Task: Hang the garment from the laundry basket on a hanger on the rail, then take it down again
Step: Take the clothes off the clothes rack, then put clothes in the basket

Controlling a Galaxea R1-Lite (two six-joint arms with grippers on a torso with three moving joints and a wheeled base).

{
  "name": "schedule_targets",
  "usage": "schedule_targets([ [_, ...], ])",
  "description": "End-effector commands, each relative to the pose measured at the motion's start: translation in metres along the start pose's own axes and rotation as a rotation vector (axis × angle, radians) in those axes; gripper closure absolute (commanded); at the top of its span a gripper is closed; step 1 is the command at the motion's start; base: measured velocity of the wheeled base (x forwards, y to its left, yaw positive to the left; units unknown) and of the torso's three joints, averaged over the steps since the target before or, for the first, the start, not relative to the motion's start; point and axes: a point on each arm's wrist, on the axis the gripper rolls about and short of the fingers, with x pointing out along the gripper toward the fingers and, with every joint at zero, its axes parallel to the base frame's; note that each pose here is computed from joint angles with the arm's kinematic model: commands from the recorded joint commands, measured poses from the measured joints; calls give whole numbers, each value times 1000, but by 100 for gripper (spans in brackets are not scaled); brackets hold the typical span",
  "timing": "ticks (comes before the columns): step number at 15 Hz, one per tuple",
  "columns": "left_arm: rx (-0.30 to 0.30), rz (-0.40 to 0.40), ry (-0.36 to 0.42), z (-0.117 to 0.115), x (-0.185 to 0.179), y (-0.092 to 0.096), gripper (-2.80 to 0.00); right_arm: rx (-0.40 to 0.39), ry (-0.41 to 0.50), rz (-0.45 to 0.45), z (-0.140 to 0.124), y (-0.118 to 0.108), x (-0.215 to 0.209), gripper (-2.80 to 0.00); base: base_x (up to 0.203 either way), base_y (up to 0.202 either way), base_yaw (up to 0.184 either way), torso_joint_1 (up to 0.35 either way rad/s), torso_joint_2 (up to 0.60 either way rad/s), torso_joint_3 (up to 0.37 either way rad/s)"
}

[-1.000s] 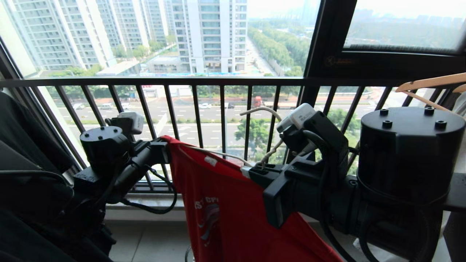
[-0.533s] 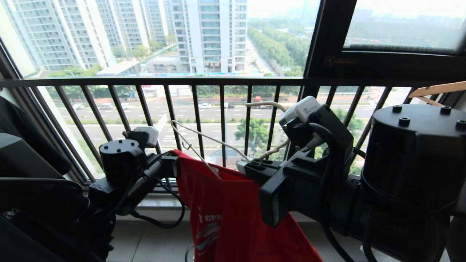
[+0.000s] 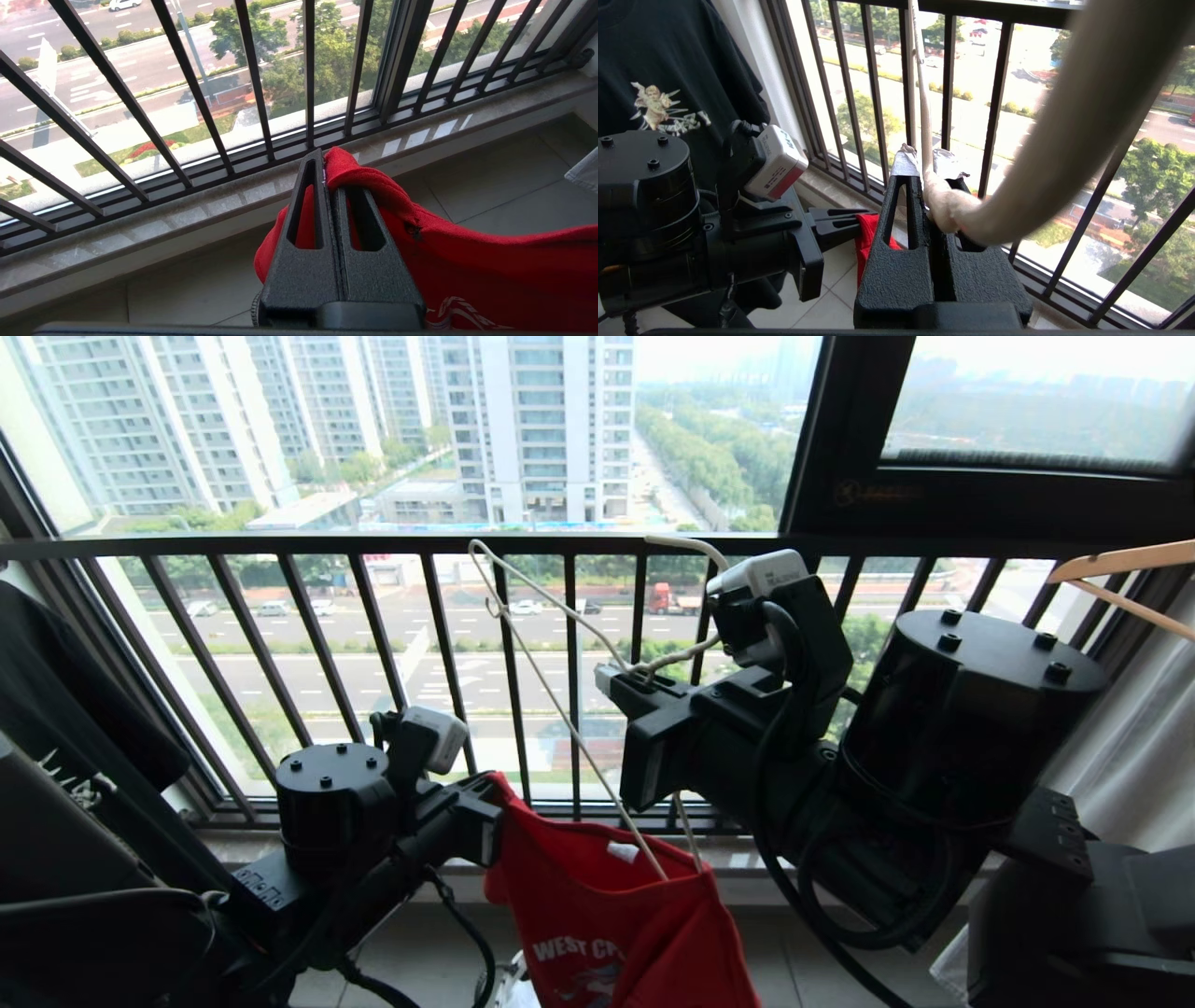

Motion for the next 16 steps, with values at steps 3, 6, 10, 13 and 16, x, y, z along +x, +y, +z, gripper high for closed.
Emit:
schedule_targets([
  [3,15,-36,18,-6,-6,-10,0,-5,-10,-25,-15,-1,12,0,0,0,0,0,0,0],
  [6,17,-36,38,-11,-3,-10,0,-10,-31,-67,-8,-15,13,0,0,0,0,0,0,0],
  [10,22,-34,79,-22,5,-12,0,-97,-12,-106,-12,-28,14,0,0,0,0,0,0,0],
  [13,26,-32,101,-35,14,-13,0,-113,-9,-128,-13,-35,16,0,0,0,0,0,0,0],
  [16,44,-19,90,-53,30,-12,0,-120,-5,-138,-13,-39,14,0,0,0,0,0,0,0],
])
